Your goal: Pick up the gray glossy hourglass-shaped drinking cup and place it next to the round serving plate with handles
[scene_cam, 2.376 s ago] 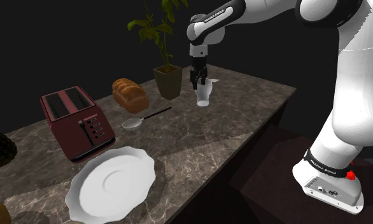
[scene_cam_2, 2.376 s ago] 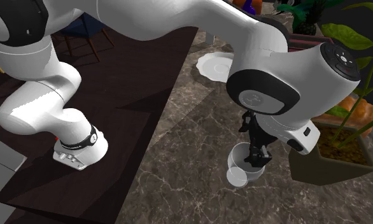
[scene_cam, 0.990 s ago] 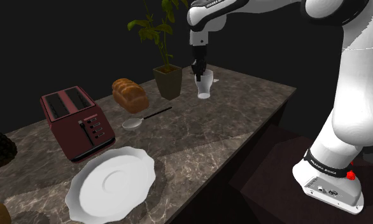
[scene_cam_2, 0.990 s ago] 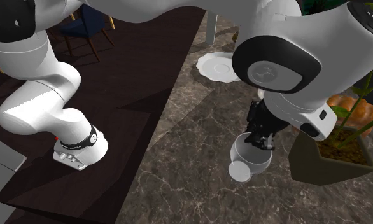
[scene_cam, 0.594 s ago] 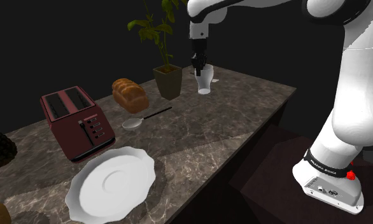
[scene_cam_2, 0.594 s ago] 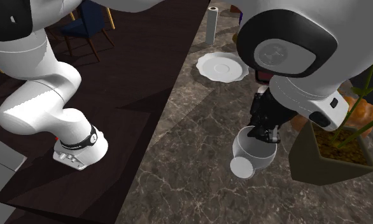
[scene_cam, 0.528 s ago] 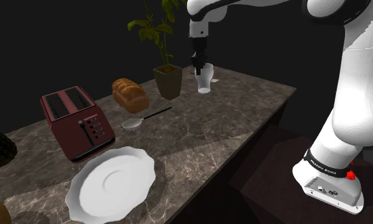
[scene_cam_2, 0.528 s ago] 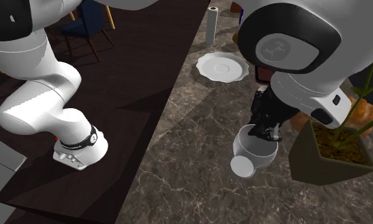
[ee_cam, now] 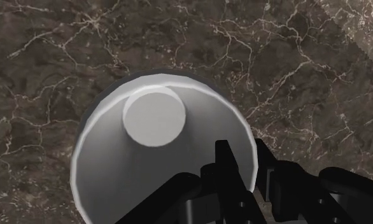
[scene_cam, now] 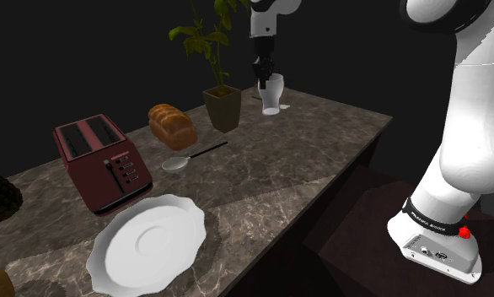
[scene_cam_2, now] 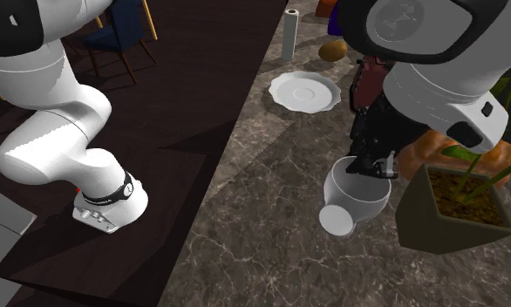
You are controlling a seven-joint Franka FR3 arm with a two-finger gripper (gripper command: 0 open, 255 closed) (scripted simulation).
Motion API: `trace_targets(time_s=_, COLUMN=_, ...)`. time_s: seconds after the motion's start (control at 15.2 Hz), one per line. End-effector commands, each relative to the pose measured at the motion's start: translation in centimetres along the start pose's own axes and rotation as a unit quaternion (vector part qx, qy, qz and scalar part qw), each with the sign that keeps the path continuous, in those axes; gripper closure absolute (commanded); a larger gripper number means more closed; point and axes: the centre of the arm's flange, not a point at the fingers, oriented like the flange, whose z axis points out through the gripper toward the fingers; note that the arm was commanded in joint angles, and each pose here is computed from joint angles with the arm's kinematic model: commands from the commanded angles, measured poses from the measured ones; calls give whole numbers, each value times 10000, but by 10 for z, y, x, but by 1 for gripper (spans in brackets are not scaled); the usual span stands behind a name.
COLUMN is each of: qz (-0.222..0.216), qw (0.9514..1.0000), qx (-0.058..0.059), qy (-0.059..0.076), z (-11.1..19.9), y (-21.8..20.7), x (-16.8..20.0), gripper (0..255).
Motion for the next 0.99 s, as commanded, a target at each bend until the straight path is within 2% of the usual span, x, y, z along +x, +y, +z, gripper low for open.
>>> trace_targets(time_s=0.0, qz=0, qw=10000, qx=-1, qy=1, z=-11, y=-2, x=-2, gripper=255)
trace_targets(time_s=0.92, qz=0, qw=10000, qx=-1, qy=1, z=-84, y=-15, x=-10, gripper=255)
